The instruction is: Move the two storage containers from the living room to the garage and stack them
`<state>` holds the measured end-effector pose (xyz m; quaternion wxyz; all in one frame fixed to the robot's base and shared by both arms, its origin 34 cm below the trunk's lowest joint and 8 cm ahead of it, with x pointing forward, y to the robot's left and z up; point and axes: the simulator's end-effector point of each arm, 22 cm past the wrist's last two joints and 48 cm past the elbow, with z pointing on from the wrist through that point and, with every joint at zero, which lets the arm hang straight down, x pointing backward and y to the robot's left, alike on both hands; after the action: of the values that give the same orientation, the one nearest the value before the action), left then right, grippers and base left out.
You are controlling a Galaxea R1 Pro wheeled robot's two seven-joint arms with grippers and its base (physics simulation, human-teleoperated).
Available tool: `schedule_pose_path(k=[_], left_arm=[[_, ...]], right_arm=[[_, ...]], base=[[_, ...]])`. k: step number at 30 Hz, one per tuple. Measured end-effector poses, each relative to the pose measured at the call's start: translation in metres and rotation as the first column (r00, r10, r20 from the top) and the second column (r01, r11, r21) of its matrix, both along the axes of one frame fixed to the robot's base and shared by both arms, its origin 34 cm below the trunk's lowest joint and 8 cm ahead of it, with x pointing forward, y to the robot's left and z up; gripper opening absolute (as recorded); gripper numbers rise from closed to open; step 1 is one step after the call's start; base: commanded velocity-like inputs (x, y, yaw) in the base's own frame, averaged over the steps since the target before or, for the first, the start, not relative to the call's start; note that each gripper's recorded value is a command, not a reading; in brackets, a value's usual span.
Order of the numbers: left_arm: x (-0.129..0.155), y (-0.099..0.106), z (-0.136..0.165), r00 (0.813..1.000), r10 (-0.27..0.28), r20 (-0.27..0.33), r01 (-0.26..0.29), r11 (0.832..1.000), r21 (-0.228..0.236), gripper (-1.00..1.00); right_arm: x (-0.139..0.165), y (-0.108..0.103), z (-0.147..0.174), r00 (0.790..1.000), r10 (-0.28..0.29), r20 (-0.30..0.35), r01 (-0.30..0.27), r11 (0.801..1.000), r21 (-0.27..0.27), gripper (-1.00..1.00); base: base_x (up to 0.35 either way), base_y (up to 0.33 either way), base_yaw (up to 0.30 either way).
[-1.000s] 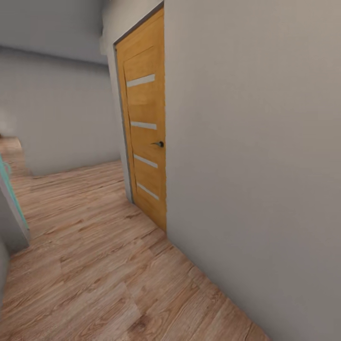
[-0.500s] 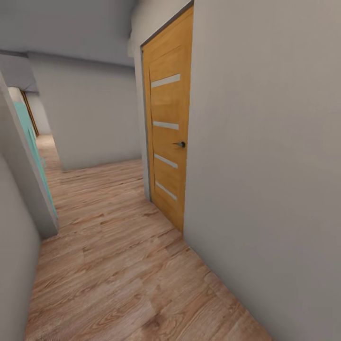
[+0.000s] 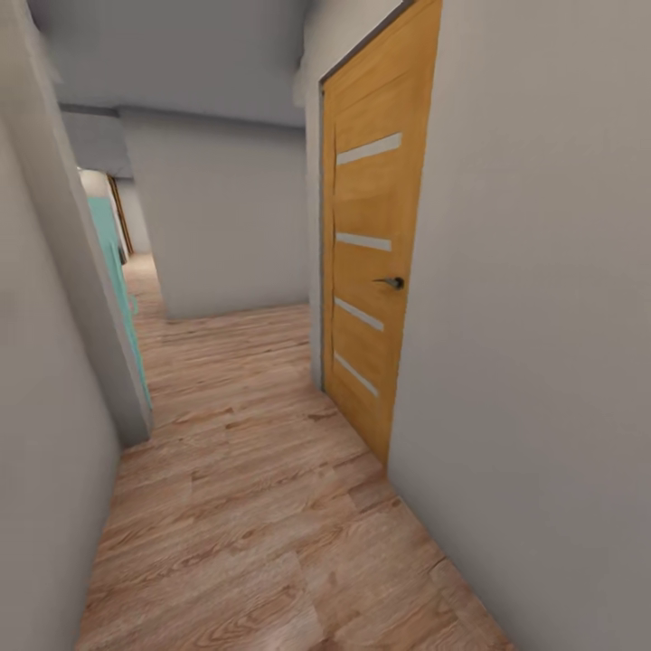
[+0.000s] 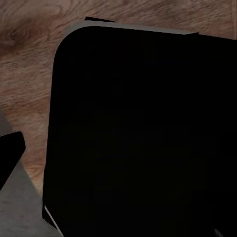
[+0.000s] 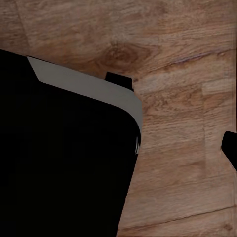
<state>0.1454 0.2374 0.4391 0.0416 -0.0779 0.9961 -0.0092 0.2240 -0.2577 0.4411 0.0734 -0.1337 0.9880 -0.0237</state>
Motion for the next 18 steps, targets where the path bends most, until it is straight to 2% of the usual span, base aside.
schedule_pose_path(k=[18], left_arm=[[0.0,0.0,0.0,1.0,0.0,0.0,0.0,1.0,0.0,1.0]], right_arm=[[0.0,-0.0007,0.0,1.0,-0.001,0.0,0.001,1.0,-0.001,1.0]], base=[[0.321,0.0,0.278]])
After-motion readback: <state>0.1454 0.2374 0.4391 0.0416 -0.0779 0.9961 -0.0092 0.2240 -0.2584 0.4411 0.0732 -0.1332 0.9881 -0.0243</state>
